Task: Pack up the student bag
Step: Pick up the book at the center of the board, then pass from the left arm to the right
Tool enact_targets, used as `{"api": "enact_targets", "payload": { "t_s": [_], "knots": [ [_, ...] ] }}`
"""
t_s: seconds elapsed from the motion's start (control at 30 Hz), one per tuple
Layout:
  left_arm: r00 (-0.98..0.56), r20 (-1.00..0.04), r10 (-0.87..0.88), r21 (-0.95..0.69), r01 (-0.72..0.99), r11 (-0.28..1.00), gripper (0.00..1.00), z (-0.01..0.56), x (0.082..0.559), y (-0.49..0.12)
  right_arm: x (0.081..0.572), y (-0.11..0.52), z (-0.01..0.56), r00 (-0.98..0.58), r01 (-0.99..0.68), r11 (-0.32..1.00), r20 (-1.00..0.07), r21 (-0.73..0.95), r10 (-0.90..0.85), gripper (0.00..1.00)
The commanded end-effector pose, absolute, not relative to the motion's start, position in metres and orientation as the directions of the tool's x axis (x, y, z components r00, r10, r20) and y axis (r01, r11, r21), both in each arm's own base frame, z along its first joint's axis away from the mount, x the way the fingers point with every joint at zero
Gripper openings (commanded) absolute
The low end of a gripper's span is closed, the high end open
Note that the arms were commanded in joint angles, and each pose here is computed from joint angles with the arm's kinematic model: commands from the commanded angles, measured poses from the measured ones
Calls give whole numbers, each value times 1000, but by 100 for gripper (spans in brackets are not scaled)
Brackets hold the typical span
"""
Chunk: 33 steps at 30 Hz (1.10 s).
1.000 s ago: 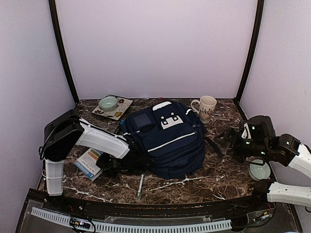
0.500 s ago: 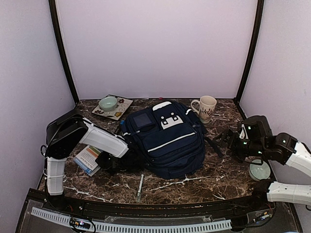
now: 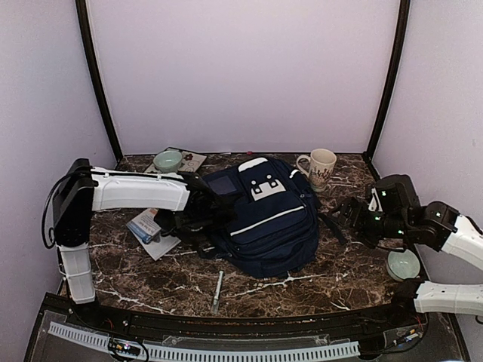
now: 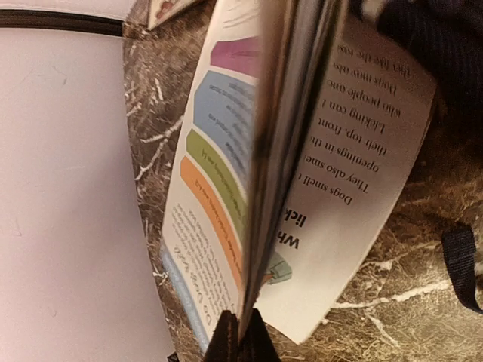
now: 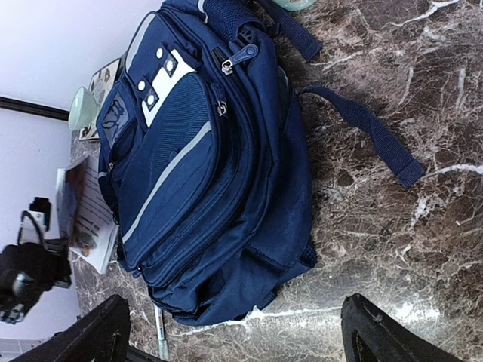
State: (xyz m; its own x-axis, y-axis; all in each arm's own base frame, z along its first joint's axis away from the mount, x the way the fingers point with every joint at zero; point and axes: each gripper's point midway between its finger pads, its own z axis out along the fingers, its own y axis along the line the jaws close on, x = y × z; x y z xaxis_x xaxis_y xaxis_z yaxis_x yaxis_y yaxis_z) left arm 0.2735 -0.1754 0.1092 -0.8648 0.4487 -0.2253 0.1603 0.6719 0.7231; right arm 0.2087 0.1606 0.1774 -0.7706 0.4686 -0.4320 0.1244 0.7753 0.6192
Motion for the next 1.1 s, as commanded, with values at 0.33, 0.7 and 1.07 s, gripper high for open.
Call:
{"api": "enact_targets", "payload": {
  "t_s": [0.33, 0.7, 1.07],
  "knots": [
    [-744, -505, 438, 606, 55, 793, 0, 271, 310, -191, 228, 186, 203, -772, 21, 768, -478, 640, 419, 98],
    [-597, -710, 373, 307, 214, 927, 0, 366, 322, -250, 231, 185, 214, -756, -4, 779, -512, 627, 408, 98],
    [-435, -896, 88, -311, 757, 575, 0, 470, 267, -380, 232, 163, 238, -657, -61, 802, -629, 595, 416, 98]
  ]
}}
